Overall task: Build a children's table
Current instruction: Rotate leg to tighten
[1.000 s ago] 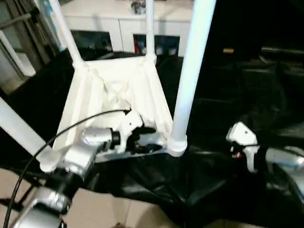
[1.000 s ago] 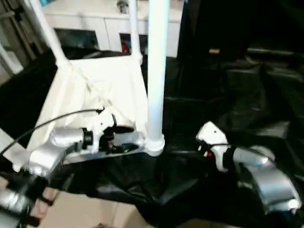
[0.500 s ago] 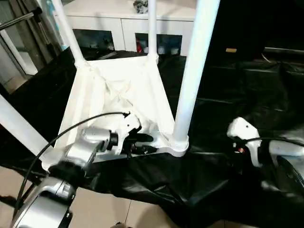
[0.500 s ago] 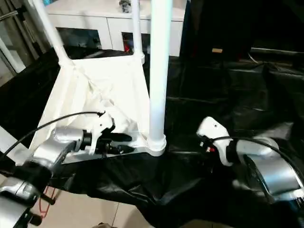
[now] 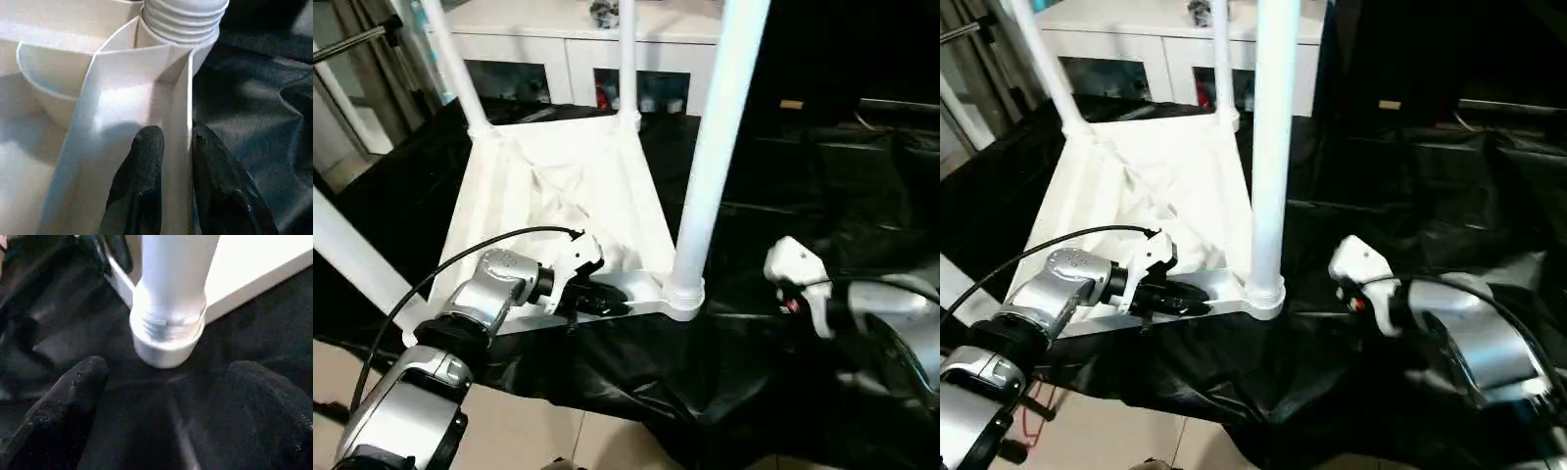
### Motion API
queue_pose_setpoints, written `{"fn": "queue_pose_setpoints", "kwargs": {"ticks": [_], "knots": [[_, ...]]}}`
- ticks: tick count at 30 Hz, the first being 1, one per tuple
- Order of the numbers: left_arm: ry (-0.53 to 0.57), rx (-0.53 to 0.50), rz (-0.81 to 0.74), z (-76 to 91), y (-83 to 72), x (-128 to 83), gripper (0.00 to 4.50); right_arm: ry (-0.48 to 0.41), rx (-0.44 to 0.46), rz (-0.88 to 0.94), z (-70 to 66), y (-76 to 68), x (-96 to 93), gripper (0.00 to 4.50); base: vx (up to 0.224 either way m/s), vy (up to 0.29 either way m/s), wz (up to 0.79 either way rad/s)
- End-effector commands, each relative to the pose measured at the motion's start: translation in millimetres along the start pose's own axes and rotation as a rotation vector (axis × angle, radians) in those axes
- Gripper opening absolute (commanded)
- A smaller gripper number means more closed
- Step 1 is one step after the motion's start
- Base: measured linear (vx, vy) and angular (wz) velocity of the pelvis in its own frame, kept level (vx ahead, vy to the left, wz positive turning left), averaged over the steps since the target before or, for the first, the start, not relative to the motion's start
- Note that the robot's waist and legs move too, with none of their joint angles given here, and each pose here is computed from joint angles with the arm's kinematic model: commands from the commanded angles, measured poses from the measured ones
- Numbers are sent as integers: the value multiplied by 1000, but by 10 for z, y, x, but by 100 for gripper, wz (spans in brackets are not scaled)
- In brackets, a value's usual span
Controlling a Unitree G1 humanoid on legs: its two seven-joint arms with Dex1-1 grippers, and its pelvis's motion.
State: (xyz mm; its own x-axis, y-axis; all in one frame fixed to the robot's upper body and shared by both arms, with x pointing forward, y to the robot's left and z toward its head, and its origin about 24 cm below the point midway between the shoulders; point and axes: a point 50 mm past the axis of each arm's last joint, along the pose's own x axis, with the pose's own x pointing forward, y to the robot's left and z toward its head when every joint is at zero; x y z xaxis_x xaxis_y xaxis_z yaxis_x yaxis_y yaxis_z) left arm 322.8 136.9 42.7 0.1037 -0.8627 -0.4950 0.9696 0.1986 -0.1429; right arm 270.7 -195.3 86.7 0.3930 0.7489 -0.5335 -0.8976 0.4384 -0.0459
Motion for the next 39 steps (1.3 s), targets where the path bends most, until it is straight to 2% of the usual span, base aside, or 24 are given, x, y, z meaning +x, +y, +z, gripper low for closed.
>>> {"fn": "queue_pose_setpoints", "kwargs": {"ticks": [1, 5, 6, 7, 8, 9, 10, 16, 19, 20, 22, 27, 29, 31, 33, 39], "knots": [[28, -11, 31, 6, 55, -80, 65, -32, 8, 8, 49, -5, 31, 450, 0, 0, 0], [3, -29, 39, 7, 54, -90, 29, -52, 15, -4, 63, 0, 141, 450, 0, 0, 0], [-36, -31, 51, 19, 36, -77, 27, -69, 11, -10, 79, 24, 270, 450, 0, 0, 0], [-39, -31, 51, 20, 35, -76, 12, -69, 10, -11, 80, 26, 277, 450, 0, 0, 0], [-74, -32, 58, 31, 8, -52, 12, -74, 8, -25, 83, 39, 383, 450, 0, 0, 0], [-74, -32, 58, 31, 8, -52, 4, -74, 8, -25, 83, 39, 383, 450, 0, 0, 0], [-98, -31, 62, 26, -26, -14, 4, -61, 11, -48, 62, 31, 484, 450, 0, 0, 0], [-134, -47, 65, 0, -91, 67, 4, -69, 44, -41, 69, 39, 650, 450, 0, 0, 0], [-135, -58, 42, -19, -133, 98, 0, -92, 84, -36, 99, 33, 776, 412, 0, 0, 0], [-135, -58, 42, -19, -133, 98, 0, -92, 84, -36, 99, 33, 776, 412, 0, 0, 0], [-132, -58, 40, -21, -137, 97, 0, -94, 93, -42, 95, 21, 809, 379, 0, 0, 0], [-126, -60, 45, -33, -158, 77, 0, -98, 102, -54, 96, -10, 882, 349, 0, 0, 0], [-124, -59, 51, -36, -164, 63, 0, -95, 105, -54, 91, -27, 903, 322, 0, 0, 0], [-123, -59, 53, -37, -165, 59, 0, -94, 107, -56, 90, -37, 910, 322, 0, 0, 0], [-122, -58, 56, -41, -166, 51, 0, -94, 110, -59, 89, -46, 921, 292, 0, 0, 0], [-110, -67, 98, -72, -142, 17, 0, -85, 130, -65, 32, -49, 991, 277, 0, 0, 0]]}}
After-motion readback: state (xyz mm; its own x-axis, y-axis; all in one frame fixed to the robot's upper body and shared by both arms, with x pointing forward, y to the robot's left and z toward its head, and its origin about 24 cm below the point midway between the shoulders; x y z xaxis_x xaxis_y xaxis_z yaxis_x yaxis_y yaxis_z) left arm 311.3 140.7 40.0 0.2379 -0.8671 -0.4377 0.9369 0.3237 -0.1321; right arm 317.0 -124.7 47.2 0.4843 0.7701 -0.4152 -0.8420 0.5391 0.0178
